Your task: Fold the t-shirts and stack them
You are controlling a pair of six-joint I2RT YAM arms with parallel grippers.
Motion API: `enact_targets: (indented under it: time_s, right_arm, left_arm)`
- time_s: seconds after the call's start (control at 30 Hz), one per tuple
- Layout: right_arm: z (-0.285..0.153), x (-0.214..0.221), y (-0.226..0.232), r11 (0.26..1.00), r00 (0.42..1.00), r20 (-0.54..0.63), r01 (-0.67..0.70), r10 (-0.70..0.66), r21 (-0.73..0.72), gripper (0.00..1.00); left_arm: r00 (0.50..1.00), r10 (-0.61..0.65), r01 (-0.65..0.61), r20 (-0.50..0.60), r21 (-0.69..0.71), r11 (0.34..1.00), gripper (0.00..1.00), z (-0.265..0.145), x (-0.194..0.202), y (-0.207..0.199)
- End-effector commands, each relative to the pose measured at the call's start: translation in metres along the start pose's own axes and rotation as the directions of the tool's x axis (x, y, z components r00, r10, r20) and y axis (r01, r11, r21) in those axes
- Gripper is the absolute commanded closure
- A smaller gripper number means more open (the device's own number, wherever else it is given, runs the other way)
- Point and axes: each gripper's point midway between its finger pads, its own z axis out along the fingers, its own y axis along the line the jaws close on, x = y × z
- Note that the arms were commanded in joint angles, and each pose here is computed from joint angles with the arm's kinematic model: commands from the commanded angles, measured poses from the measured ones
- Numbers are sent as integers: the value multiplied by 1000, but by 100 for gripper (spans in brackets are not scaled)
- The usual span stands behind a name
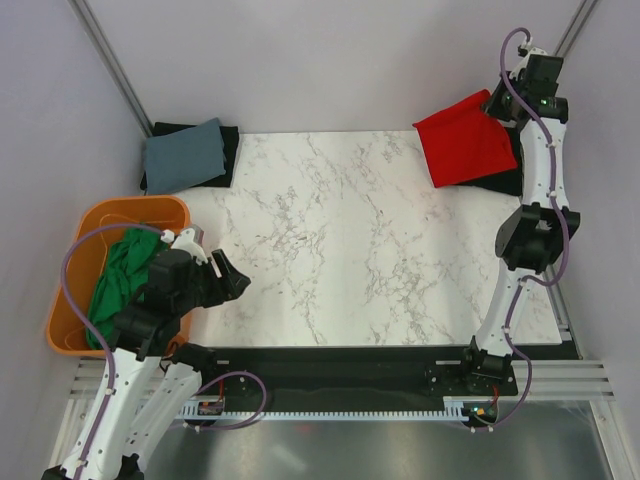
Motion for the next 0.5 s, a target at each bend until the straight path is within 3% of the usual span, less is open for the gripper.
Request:
enact_targets:
  time_s: [0.0,0.23,0.47]
  right_arm:
    - [3,-31,-7,1000,994,111,-19,22,-22,100]
    - [16,-46,-28,998,983,173,-58,60,-17,100]
    - [45,-29,-67,997,984,164,-77,72,24,100]
  left_arm:
    - [1000,-16,15,22,22,1000,30,3,-6,-5]
    - [1000,-15,15,9,17,1000,30,5,-4,-4]
    - [1000,-16,16,1,9,1000,30,7,-4,-3]
